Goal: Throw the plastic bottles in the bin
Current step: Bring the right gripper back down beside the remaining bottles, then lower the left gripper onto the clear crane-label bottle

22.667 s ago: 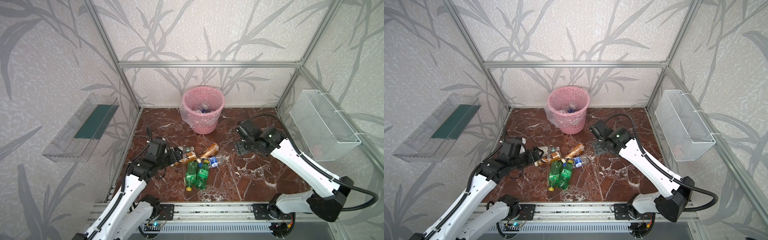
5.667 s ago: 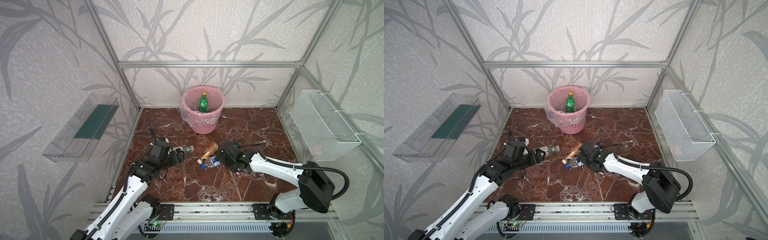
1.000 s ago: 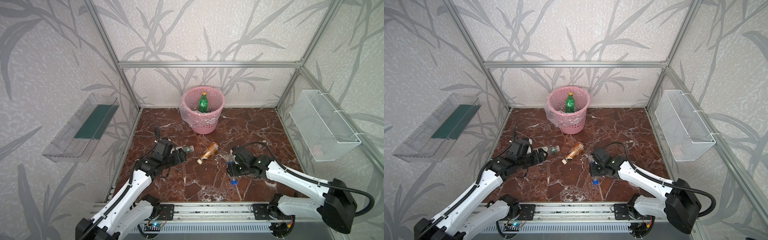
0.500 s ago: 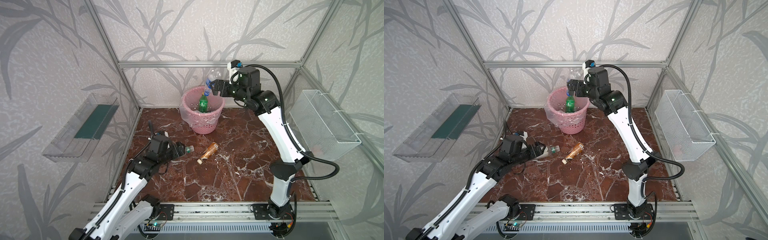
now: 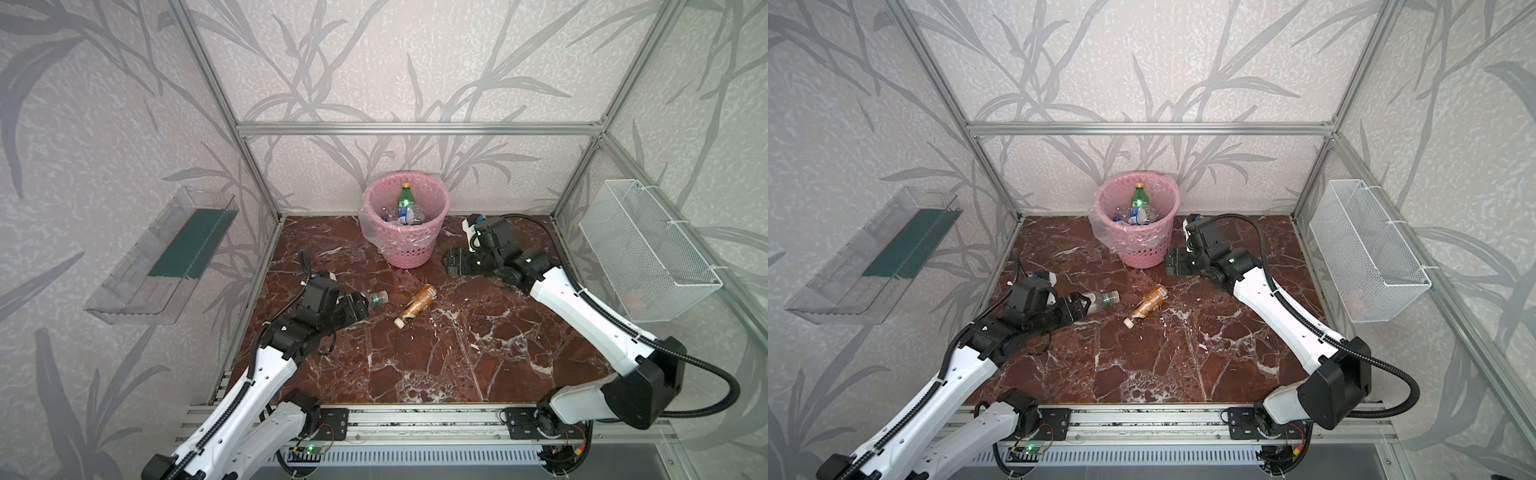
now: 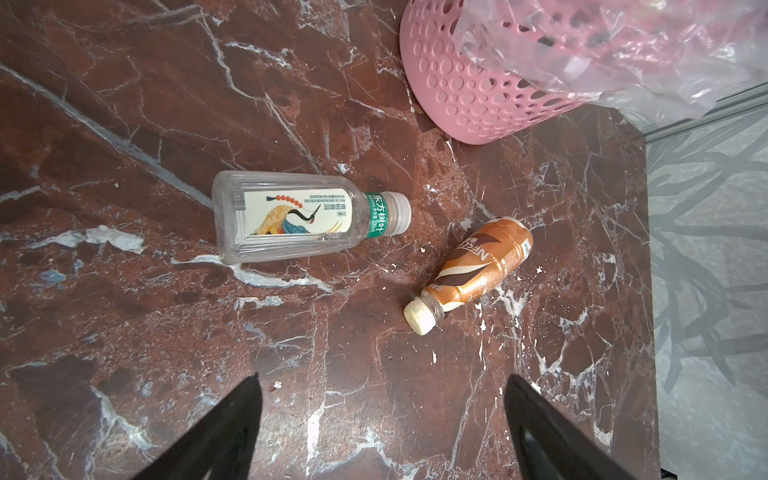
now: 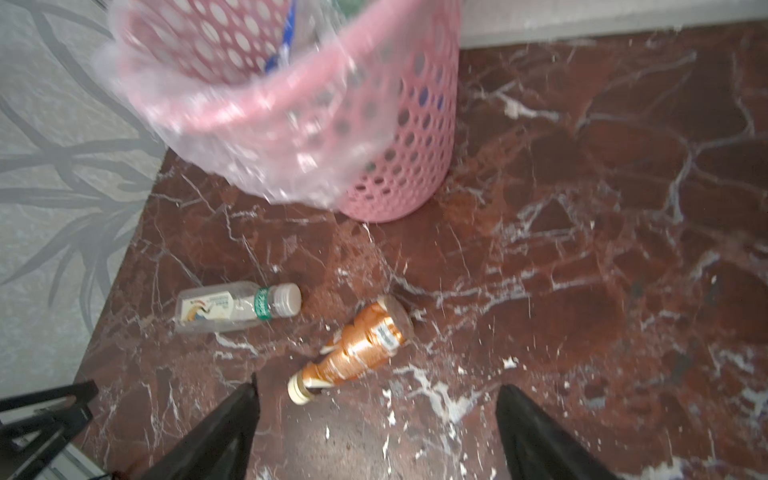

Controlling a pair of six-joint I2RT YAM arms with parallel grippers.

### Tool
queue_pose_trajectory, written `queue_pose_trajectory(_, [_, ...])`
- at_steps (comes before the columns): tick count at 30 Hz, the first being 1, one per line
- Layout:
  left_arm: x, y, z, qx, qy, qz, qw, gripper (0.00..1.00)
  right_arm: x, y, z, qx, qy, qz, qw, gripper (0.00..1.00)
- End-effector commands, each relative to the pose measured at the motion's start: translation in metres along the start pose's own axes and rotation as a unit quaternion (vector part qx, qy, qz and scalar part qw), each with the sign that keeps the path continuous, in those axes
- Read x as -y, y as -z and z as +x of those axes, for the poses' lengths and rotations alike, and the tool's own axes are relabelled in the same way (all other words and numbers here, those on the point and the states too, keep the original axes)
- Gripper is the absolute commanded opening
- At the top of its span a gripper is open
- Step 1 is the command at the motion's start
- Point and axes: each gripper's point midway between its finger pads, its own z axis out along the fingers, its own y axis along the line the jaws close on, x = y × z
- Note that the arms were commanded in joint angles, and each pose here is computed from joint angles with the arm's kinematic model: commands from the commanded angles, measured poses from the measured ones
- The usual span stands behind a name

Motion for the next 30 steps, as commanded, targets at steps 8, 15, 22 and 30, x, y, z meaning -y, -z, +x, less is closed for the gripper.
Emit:
queue_pose_trajectory(8, [-0.003, -0.013, -0.007, 0.004, -0.021, -0.018, 1.000, 0.91, 0.012, -0.022, 0.091, -0.057, -0.051, -0.027, 0.997, 0.86])
queue_pose_trajectory(15, [-0.008, -0.014, -0.024, 0.015, -0.096, -0.064, 0.993, 0.90, 0.001, -0.034, 0.131, -0.092, -0.038, -0.046, 0.994, 0.86])
queue_pose_trajectory(22, [-0.010, -0.025, -0.030, -0.005, -0.161, -0.092, 0.983, 0.91, -0.006, -0.034, 0.149, -0.107, -0.044, -0.062, 0.991, 0.85])
queue_pose_trajectory(30, [-0.013, -0.042, -0.032, -0.029, -0.188, -0.108, 0.976, 0.92, -0.007, -0.030, 0.156, -0.106, -0.036, -0.081, 0.990, 0.84])
